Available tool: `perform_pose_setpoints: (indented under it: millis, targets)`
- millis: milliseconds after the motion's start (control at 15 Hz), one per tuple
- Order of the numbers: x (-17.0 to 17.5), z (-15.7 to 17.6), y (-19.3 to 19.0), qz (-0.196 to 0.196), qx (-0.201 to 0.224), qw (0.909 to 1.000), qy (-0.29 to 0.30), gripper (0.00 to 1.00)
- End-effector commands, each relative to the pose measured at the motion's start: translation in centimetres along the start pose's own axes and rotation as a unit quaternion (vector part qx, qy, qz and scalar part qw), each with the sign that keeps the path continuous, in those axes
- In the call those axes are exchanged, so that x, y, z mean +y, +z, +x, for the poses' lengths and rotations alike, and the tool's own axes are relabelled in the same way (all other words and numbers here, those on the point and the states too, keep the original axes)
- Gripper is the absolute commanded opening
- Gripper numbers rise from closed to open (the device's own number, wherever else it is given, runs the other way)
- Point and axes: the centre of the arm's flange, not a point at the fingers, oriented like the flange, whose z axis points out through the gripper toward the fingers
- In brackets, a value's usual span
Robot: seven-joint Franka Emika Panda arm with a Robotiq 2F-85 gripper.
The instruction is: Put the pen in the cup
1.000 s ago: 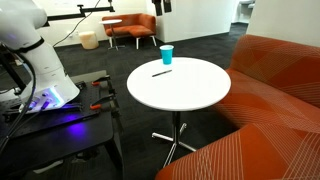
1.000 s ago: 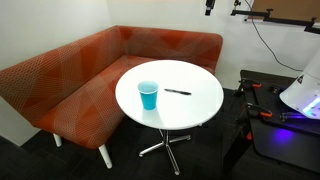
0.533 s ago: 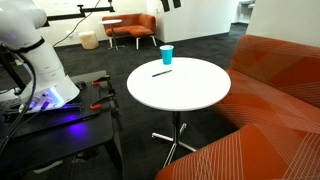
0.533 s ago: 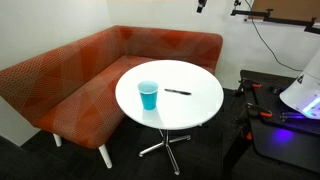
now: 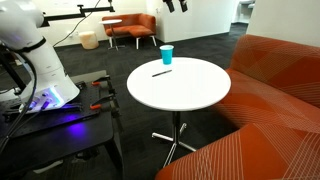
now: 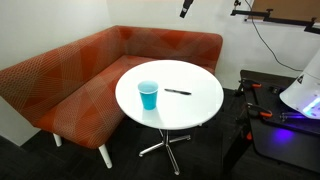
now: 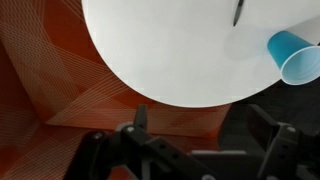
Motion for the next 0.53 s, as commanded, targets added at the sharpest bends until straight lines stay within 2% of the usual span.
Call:
perform_pose_setpoints:
  millis: [0,200,467]
  targets:
    - [-3.0,0.8,1.8,0.036,0.010,0.9991,-0.023,1.00]
    - [-6.1,1.3,3.2,0.060,-0.001,0.9975,-0.038,1.00]
    - [-8.9,0.8,5.5,0.087,-0.049,0.9932,-0.060,1.00]
